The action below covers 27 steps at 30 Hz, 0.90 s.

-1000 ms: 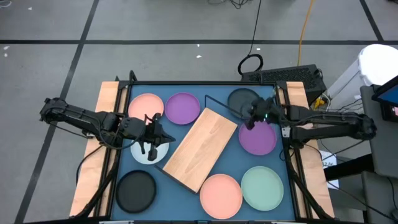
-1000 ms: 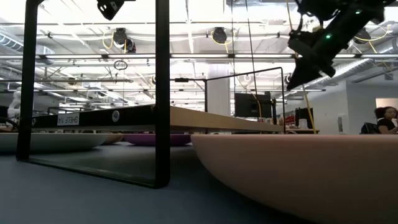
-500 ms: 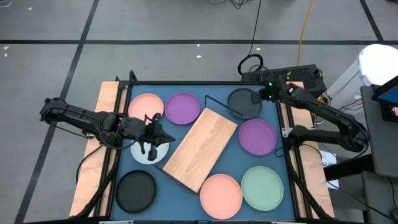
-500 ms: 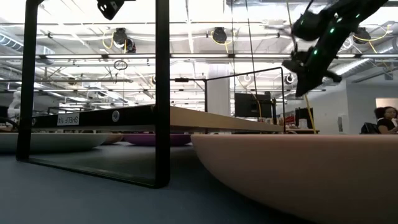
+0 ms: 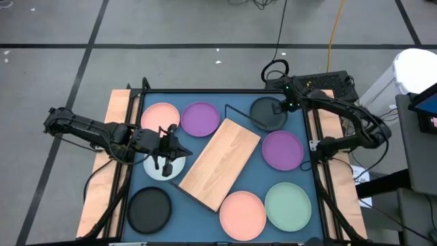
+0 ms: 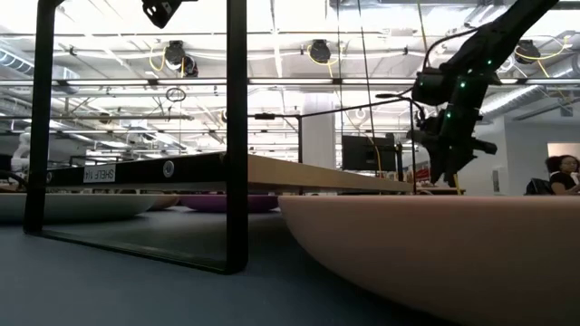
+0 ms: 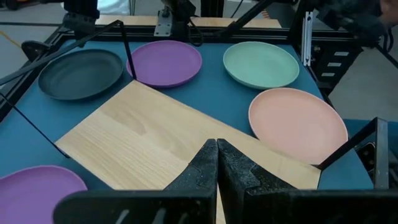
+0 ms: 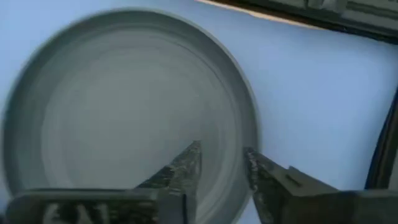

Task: Place and stack plates onto a shelf
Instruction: Put the top black plate on the shelf

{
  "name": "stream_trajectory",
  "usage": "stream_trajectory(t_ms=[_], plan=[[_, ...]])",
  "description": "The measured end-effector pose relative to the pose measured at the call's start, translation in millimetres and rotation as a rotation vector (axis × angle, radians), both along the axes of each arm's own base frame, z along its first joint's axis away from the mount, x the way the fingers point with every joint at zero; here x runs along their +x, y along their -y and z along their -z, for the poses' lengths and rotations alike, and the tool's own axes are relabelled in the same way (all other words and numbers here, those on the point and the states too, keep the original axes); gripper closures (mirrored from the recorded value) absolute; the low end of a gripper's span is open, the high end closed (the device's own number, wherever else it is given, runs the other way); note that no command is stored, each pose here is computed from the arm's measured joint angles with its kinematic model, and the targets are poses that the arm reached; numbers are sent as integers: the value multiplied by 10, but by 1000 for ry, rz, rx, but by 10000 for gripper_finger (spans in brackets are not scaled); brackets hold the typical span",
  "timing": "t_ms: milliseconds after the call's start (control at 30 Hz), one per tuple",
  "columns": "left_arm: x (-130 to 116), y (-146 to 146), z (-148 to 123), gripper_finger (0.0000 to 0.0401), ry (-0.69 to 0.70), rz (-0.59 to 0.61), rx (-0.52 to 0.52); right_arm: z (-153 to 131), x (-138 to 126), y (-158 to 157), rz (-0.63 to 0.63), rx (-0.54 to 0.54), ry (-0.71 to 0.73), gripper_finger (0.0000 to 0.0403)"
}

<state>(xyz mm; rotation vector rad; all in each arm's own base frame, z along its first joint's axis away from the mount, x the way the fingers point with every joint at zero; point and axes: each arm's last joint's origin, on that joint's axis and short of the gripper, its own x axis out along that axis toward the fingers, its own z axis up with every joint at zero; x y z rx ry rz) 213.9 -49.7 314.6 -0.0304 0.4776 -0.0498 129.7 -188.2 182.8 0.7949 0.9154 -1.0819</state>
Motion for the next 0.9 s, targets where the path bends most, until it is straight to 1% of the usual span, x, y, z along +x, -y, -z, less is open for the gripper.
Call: stream_trajectory(t_ms=[167,300,400,633,900], plan=[[0,0,-1,398,0,0,0,39,-24,34,14,12,-16,239],[0,0,0,398,0,0,0,41,-52,46,35,2,-41,223],[0,0,-1,398,0,0,0,74,-75,36,46,1,-61,226],[0,0,-1,398,0,-2,-3,192,-120,-34,44,38,-84,243],[0,0,0,398,-1,-3,-6,268,-135,-62,42,33,-80,256]])
